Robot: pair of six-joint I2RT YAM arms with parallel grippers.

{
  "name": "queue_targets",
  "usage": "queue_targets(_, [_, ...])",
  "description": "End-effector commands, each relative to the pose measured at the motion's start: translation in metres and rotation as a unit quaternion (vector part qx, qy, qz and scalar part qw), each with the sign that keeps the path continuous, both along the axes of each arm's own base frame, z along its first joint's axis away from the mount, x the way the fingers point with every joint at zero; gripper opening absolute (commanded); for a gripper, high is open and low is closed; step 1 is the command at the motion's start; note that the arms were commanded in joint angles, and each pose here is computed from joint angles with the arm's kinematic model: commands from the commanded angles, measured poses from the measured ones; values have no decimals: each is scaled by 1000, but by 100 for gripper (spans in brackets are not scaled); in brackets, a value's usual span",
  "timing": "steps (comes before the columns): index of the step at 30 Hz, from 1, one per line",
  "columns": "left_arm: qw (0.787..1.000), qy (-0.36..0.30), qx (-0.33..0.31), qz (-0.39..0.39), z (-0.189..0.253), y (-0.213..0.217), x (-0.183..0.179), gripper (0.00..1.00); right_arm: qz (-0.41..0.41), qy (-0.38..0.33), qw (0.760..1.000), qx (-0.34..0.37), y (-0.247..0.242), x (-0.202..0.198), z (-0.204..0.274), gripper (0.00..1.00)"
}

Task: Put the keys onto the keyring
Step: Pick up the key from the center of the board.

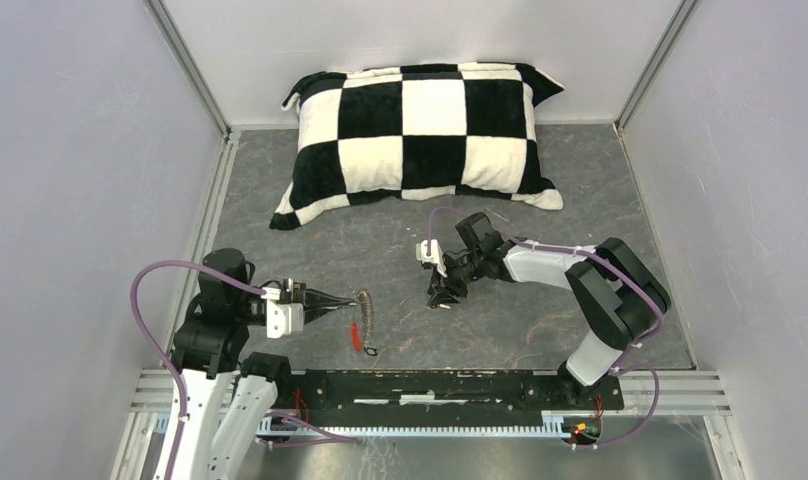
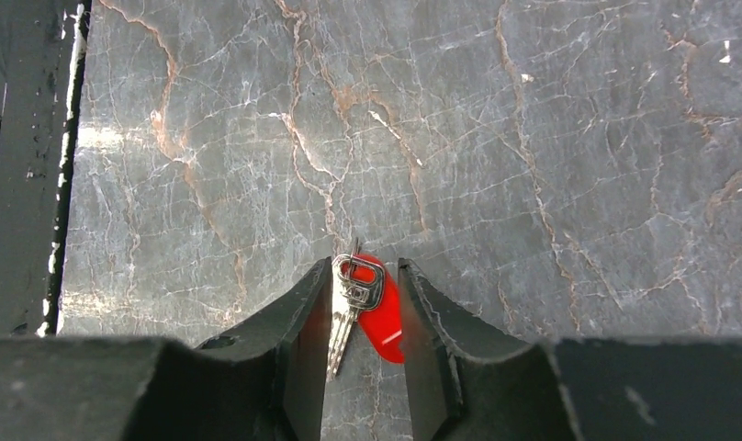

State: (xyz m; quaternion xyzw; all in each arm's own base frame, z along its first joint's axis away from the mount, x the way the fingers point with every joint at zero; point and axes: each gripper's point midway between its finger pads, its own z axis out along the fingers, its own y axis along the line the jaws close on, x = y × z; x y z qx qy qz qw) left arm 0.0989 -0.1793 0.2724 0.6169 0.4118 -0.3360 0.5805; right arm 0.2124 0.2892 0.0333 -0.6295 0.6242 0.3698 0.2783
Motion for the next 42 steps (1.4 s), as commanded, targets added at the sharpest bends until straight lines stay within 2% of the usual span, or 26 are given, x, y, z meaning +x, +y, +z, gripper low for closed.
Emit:
queue_targets(1, [1000, -10, -10, -12, 14, -1, -8, 2, 18, -12, 1000, 21, 10, 6, 6, 37])
queue_targets(14, [1000, -16, -12, -13, 18, -1, -11, 2, 18, -4, 1000, 6, 12, 12, -4, 31])
queue_targets(24, [1000, -24, -12, -11, 19, 0, -12, 2, 25, 22, 999, 0, 9, 3, -10, 3])
queue_targets(27, [1000, -22, -11, -10, 18, 0, -12, 2, 27, 23, 999, 6, 12, 3, -4, 1])
queue_targets(31, [1000, -15, -11, -10, 16, 0, -11, 2, 18, 3, 999, 27, 17, 6, 18, 1])
queue_targets(33, [1000, -2, -13, -14, 16, -1, -12, 2, 10, -30, 999, 39, 22, 7, 36, 1])
queue_targets(37, [997, 70, -22, -33, 15, -4, -15, 2, -5, -125, 990, 64, 32, 0, 86, 1])
queue_targets(42, [987, 147, -30, -60, 10, -7, -19, 2, 15, -181, 979, 93, 43, -24, 145, 1])
